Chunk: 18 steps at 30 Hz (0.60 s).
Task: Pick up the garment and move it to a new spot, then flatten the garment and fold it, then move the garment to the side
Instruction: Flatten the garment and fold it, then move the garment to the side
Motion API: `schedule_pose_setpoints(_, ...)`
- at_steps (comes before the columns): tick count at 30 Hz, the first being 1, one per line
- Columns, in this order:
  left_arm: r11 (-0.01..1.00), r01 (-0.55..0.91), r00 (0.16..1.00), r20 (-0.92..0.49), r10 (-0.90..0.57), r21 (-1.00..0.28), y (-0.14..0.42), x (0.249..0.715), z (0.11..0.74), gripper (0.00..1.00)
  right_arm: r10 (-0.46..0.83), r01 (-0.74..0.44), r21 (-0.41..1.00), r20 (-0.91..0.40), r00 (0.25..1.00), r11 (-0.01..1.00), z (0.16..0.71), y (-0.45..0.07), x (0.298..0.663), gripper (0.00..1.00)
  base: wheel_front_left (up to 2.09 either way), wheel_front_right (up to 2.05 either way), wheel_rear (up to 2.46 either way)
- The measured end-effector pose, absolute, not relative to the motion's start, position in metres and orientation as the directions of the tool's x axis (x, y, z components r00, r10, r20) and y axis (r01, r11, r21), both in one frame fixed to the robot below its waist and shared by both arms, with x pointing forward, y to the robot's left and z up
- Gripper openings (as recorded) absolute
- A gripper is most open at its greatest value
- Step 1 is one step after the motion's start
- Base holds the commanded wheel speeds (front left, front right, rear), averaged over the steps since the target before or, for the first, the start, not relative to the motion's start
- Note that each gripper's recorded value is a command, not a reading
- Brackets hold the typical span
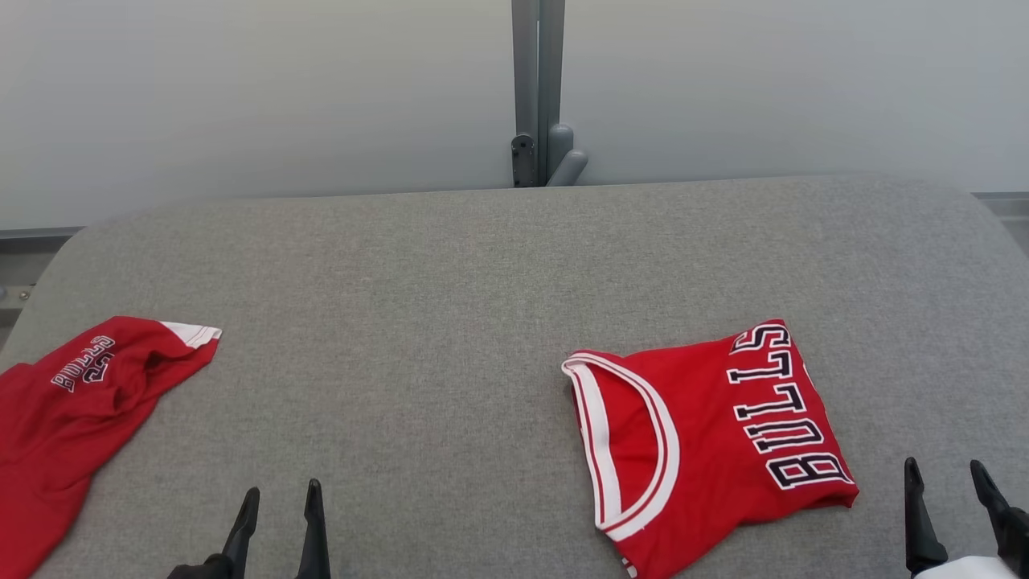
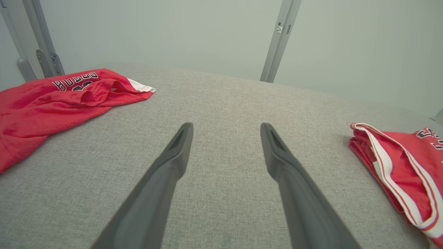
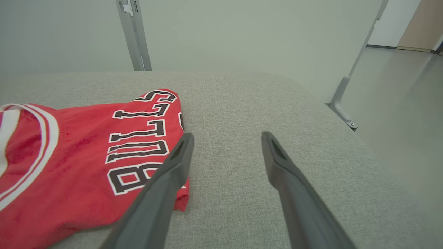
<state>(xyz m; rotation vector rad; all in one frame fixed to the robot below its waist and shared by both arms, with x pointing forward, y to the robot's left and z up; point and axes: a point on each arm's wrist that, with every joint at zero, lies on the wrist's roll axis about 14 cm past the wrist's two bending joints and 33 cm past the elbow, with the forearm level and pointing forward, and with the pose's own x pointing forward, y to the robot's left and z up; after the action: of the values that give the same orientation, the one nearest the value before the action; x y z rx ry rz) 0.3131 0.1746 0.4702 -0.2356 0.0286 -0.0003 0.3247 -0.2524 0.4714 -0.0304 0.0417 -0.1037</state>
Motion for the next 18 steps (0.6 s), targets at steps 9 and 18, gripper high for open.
schedule_pose_setpoints(9,0.973,0.011,0.999,-0.044,-0.021,-0.233,0.172,0.309,0.464,1.00,-0.111,0.110,-0.019,-0.075,0.991,0.994,0.460,-0.251,0.317,1.00,0.00,0.00,0.00)
schedule_pose_setpoints(18,0.970,0.015,0.998,-0.047,-0.027,-0.242,0.170,0.308,0.463,1.00,-0.063,0.064,0.022,-0.075,0.995,0.998,0.459,-0.234,0.327,1.00,0.00,0.00,0.00)
